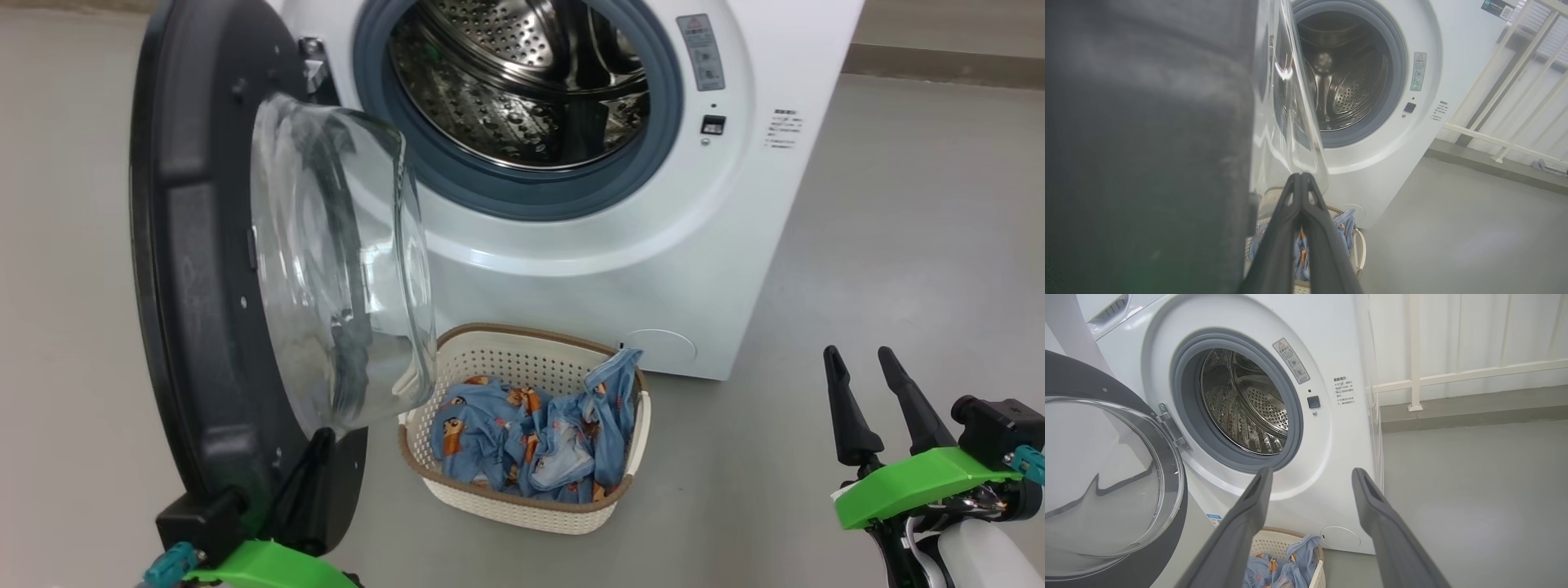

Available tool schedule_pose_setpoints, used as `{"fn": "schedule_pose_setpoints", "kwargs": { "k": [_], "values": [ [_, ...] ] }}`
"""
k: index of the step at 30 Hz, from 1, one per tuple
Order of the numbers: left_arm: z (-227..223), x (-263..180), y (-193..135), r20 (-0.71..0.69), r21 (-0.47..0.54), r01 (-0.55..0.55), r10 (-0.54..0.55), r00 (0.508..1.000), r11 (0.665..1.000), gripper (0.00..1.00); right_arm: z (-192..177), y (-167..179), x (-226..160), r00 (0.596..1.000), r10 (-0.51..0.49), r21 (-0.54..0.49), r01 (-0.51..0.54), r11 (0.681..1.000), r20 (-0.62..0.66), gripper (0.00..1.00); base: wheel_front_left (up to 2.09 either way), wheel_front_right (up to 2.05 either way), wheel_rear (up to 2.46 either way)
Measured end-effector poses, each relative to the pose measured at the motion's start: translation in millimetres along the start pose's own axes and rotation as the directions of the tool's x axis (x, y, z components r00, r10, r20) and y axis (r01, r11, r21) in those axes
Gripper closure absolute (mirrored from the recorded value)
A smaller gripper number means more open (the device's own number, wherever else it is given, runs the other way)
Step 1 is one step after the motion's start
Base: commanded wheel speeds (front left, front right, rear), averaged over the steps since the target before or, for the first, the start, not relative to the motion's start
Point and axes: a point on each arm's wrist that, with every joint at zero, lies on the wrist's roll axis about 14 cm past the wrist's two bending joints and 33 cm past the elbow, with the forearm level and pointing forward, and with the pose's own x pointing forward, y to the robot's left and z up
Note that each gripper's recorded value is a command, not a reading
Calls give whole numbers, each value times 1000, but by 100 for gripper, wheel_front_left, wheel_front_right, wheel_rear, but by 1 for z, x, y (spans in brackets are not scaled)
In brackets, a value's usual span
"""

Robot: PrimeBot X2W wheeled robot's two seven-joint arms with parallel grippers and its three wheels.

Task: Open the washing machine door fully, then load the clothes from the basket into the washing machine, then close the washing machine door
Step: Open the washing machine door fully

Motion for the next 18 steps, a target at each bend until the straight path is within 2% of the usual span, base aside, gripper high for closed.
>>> {"fn": "schedule_pose_setpoints", "kwargs": {
  "k": [9, 18],
  "values": [
    [10, -10, 43, -14, 41, -115, 115, 993, 993, 100, -8, 20, 12, 998, 54, 8, -54, 999, -18, 0, 0, 0, 0],
    [18, -14, 90, -30, 78, -243, 246, 969, 967, 100, -21, 28, 21, 996, 81, 17, -80, 997, -49, 0, 0, 0, 0]
  ]
}}
